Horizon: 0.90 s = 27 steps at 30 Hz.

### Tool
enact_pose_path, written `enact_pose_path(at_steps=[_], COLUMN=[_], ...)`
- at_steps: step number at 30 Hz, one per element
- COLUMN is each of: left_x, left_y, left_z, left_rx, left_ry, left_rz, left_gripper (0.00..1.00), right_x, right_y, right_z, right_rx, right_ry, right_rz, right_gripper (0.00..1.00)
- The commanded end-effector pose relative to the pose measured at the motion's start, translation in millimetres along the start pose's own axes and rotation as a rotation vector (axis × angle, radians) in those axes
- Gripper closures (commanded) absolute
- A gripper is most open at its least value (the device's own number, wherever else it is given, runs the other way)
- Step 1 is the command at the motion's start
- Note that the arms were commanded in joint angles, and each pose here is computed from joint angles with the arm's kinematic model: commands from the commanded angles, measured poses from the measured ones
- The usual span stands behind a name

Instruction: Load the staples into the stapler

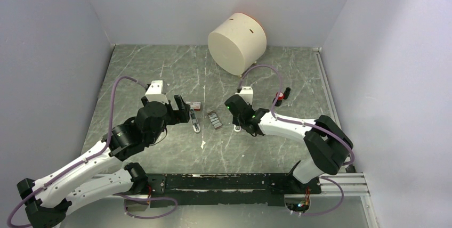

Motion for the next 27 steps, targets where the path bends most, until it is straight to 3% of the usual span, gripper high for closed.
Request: enact_pose_path(at_steps=[1, 21, 27], left_x=[0.7, 1.5, 1.0], left_y=[-1.2, -1.0, -0.8], left_z=[4.3, 3.7, 4.4], left_rx=[-0.024, -0.023, -0.025], left_ry=[0.013, 0.014, 0.017], left_rz=[0.004, 0.008, 0.005], left_gripper=[0.05, 0.04, 0.04], right_x=[-5.9, -9.2, -5.7], right_y=[-1.3, 1.8, 3.3], right_z=[-0.7, -13.5, -9.5], right_rx=[-0.009, 0.042, 0.039], right_ry=[-0.003, -0.006, -0.007], right_rz=[-0.016, 0.000, 0.010], right_gripper=[0.76, 0.76, 0.71])
Point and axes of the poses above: each gripper's point midway between its finger pads, its own y axis back along the fingers, its own x axis along the line the jaws close on, z = x × y, the point moved 3 cm from there along y, back along the fingers, and after that the axes turned 7 degrees about -y, right-handed, at the moved point
